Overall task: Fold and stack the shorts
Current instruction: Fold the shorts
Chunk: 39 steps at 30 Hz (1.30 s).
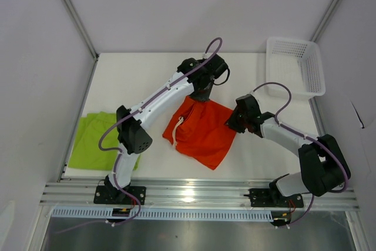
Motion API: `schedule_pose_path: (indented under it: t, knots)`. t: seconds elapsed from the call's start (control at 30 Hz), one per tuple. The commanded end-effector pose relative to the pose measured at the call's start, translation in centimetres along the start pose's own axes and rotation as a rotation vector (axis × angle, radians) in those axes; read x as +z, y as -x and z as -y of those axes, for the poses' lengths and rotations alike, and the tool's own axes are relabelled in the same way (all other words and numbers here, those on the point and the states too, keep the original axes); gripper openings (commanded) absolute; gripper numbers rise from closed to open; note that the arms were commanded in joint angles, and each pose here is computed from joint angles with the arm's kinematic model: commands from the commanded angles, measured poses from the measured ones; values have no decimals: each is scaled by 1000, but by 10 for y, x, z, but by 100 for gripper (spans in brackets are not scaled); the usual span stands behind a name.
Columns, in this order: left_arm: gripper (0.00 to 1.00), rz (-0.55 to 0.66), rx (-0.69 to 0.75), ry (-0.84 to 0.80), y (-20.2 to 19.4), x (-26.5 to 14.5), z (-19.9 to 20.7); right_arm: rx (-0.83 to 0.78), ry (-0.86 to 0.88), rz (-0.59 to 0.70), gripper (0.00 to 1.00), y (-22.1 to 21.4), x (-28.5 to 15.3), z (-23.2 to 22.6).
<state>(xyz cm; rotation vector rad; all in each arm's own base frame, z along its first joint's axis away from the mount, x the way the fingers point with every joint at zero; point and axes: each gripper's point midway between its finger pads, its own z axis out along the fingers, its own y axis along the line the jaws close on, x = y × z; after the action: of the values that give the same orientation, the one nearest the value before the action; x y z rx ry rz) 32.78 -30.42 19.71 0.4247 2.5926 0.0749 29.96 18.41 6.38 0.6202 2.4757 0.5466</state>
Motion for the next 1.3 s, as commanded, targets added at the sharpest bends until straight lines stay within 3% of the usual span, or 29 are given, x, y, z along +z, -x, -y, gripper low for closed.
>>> schedule_pose_path:
  t: [0.0,0.23,0.3,0.47,0.5,0.57,0.6,0.63,0.83,1.0,1.27]
  knots:
    - [16,5,-41,-74,-6,-52,-5,-2,44,33,32,9,-7,-5]
    - [22,-38,-31,-243,-23,-46,45,30,31,34,32,14,-6,7]
    - [22,-57,-26,-355,-31,-45,75,45,41,14,32,12,-5,12]
    - [35,-88,0,-611,-53,-57,138,75,88,-16,31,9,1,18]
    - [40,-68,-7,-655,-50,-63,147,85,85,-26,31,8,3,24]
    - [62,-93,0,-767,-59,-78,166,98,105,-50,31,5,9,26]
    - [87,-69,1,-837,-55,-86,176,106,109,-54,31,7,11,28]
    - [99,-101,-21,-867,-60,-89,181,110,115,-68,30,5,12,29]
    - [99,-42,-47,-840,-43,-96,161,117,100,-45,29,12,9,37]
    - [99,74,-106,-850,-19,-109,119,111,109,-17,37,32,-2,46]
    - [99,111,-71,-733,-41,-84,78,165,128,29,70,60,-31,68]
